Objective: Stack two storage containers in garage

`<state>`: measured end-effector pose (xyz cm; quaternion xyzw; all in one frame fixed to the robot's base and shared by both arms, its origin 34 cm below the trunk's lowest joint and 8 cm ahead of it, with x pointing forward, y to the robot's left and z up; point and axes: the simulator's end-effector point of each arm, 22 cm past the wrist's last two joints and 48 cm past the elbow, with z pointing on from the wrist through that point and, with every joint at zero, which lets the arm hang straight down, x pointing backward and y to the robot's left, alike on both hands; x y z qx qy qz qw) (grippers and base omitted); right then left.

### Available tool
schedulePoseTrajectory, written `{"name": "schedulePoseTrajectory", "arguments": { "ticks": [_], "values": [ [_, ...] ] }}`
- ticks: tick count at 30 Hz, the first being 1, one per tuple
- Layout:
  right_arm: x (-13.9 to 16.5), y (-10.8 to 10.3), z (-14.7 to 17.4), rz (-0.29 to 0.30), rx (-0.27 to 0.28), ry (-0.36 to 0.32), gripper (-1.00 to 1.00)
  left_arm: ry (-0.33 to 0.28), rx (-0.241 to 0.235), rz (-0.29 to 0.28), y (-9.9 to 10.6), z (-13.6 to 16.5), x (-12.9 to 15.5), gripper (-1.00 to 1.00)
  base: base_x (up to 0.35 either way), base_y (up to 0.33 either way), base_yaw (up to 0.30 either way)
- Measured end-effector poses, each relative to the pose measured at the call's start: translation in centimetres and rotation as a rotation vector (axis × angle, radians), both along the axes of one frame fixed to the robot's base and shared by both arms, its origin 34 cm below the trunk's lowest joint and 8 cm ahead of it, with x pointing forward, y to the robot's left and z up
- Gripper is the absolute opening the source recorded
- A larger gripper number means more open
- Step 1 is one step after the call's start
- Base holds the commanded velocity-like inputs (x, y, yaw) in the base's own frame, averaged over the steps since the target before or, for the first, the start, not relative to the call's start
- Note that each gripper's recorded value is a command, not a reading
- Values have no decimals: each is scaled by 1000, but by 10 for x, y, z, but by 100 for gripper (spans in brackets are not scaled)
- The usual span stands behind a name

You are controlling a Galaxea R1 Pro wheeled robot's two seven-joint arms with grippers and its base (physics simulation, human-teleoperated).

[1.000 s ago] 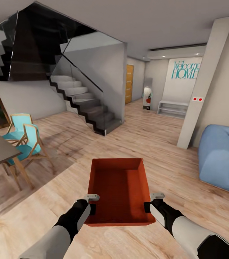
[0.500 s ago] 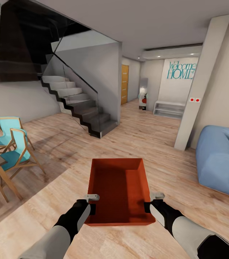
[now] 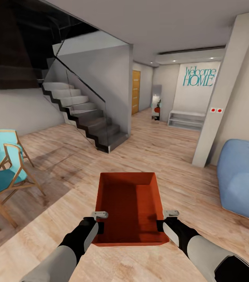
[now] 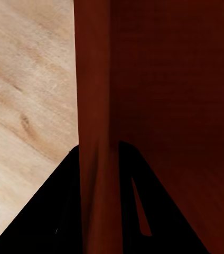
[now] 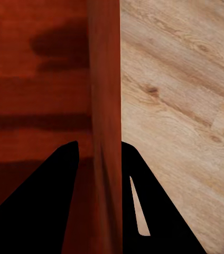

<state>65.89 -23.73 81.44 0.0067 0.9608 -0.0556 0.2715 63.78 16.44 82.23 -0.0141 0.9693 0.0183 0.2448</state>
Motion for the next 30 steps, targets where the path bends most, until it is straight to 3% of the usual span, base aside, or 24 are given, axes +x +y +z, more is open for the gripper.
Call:
{"name": "schedulePoseTrajectory", "arguments": {
  "ticks": [15, 30],
  "values": [
    [0, 0, 0, 0, 0, 0, -100, 0, 0, 0, 0, 0, 0, -100, 322, 0, -15],
    [0, 0, 0, 0, 0, 0, -100, 0, 0, 0, 0, 0, 0, -100, 322, 0, -269]
  ]
}}
